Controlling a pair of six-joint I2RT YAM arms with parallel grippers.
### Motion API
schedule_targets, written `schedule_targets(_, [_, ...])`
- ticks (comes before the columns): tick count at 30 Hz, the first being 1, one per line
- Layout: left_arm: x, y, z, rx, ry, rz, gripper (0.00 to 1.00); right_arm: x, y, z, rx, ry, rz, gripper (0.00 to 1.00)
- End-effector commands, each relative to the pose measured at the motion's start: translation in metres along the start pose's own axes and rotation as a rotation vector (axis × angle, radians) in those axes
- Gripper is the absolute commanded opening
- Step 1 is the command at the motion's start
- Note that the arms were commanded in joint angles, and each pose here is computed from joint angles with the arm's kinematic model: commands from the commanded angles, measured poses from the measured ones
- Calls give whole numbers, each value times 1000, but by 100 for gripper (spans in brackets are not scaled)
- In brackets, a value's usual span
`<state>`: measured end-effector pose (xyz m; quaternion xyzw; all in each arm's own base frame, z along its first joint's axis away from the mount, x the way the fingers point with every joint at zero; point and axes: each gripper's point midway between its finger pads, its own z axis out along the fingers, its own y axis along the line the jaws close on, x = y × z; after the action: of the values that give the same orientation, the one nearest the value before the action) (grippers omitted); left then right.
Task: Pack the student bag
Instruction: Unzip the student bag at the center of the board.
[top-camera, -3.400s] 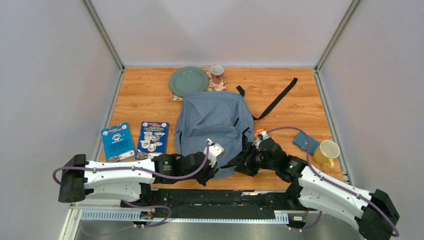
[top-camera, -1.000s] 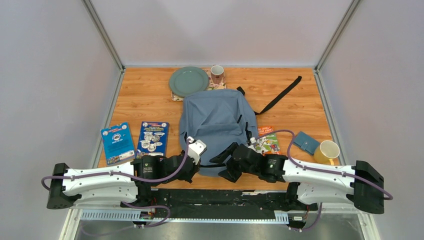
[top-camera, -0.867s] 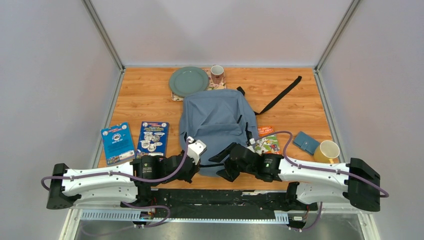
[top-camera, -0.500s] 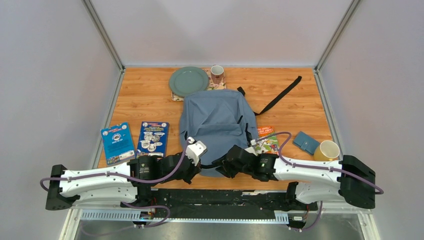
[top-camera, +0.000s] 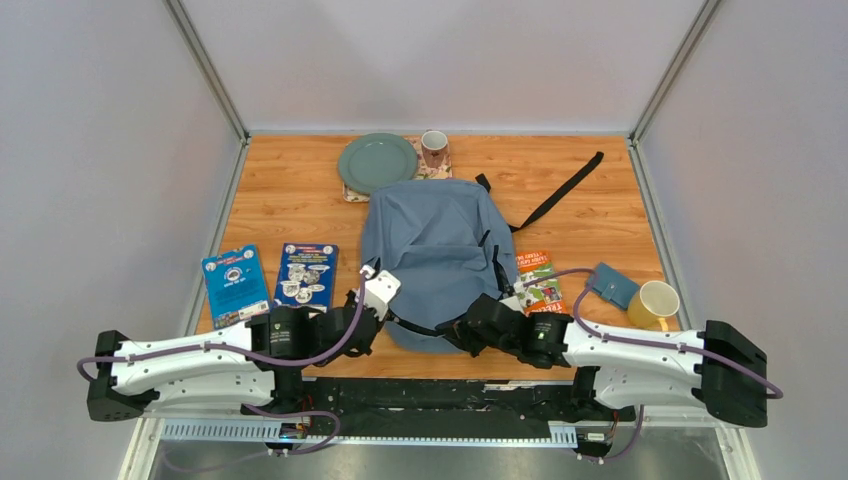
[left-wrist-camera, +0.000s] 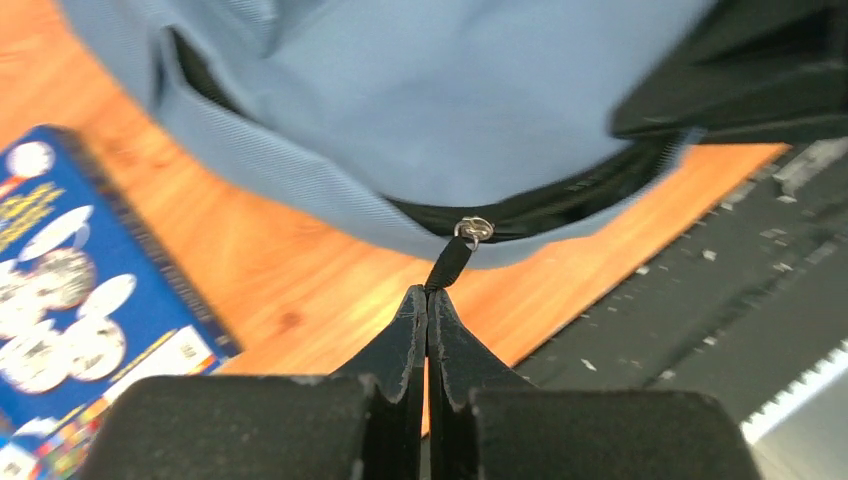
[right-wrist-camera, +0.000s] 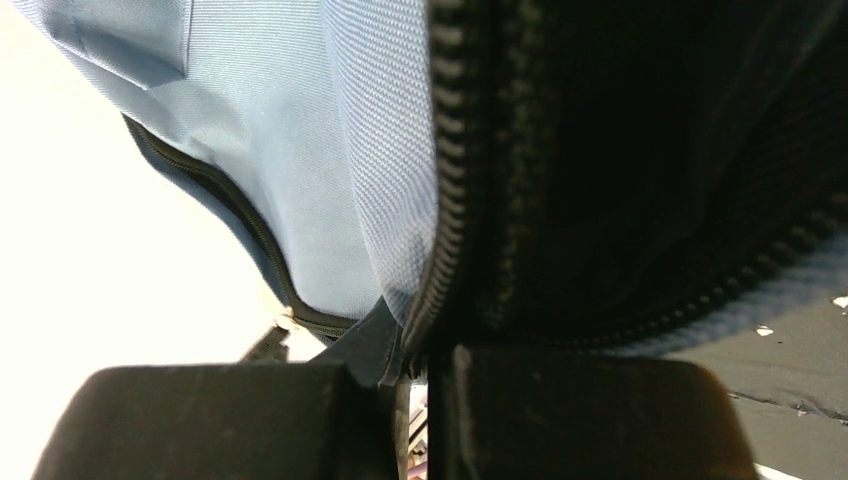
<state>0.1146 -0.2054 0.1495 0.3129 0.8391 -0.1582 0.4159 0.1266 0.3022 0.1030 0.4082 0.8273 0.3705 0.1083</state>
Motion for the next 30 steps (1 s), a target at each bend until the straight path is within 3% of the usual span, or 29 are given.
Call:
schedule_targets(1, [-22,65,-20,-309,-38,24,0,-27,-15,2,12,-102,27,0])
schedule_targets(13, [-48,121,-17,-490,-32,25,0,-9,-37,15,51,-8,-73,0])
schedule_targets(19, [-79,136,-16,-504,-109,11,0,-7,-41,14,49,-11,-126,0])
schedule_targets(30, [-108,167,2,-544,-143,-43,0,0,-49,13,57,13,-218,0])
